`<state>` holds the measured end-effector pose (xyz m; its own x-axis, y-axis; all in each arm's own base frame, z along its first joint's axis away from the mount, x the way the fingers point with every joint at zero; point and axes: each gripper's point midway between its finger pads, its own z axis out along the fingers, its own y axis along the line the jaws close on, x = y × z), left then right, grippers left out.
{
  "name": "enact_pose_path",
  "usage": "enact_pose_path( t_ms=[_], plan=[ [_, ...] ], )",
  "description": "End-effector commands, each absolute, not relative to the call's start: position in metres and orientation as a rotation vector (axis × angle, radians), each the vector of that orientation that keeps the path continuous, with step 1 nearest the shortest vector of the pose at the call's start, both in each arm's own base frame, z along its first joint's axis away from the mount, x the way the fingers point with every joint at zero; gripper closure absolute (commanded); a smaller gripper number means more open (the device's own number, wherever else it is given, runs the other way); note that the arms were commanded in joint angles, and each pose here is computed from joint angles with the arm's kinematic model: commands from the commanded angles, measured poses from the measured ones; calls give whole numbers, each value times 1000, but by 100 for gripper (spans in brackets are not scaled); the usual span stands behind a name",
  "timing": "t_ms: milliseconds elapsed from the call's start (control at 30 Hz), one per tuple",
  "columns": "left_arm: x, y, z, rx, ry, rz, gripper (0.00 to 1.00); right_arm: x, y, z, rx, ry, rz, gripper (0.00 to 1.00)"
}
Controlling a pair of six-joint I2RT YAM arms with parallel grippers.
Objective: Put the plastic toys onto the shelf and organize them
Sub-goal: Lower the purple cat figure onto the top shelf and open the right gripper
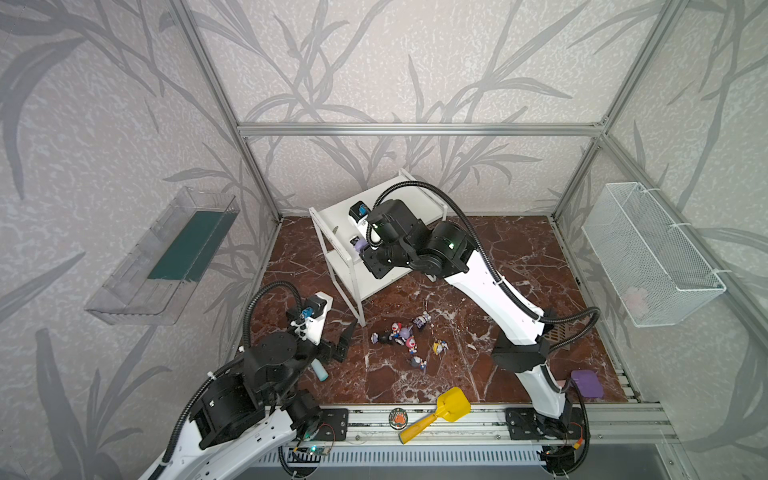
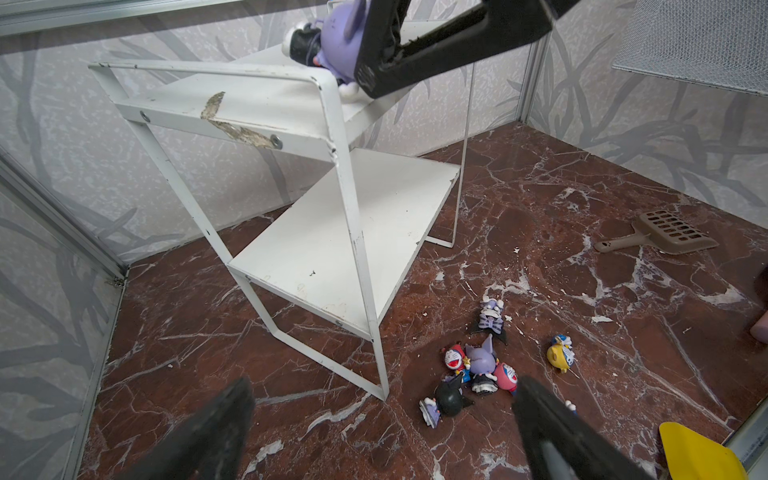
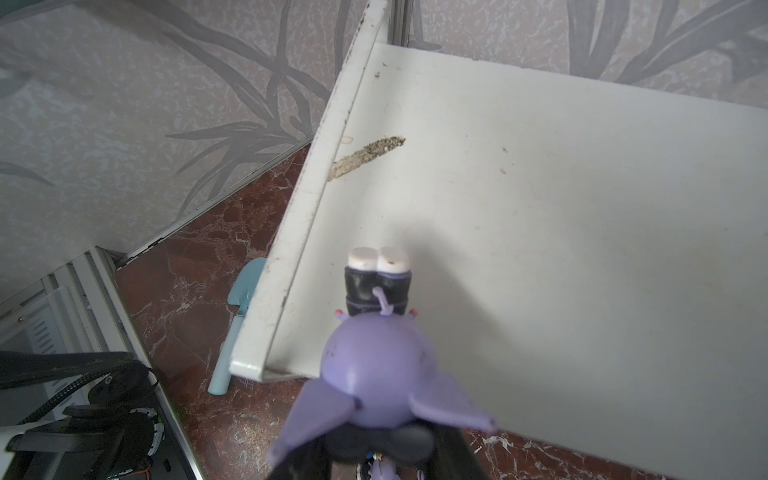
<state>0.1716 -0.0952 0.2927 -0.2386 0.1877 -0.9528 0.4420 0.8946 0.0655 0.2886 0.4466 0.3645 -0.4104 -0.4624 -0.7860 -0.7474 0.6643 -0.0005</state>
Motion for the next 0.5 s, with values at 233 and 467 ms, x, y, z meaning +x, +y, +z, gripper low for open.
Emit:
enact_pose_path(
  t_ms=[233, 467],
  plan=[
    [171, -93, 290, 457, 1823, -254, 1, 294, 448, 384, -890, 2016, 470, 58],
    [171, -93, 290, 458, 1824, -254, 1, 294, 450, 387, -888, 2003, 481, 56]
  ],
)
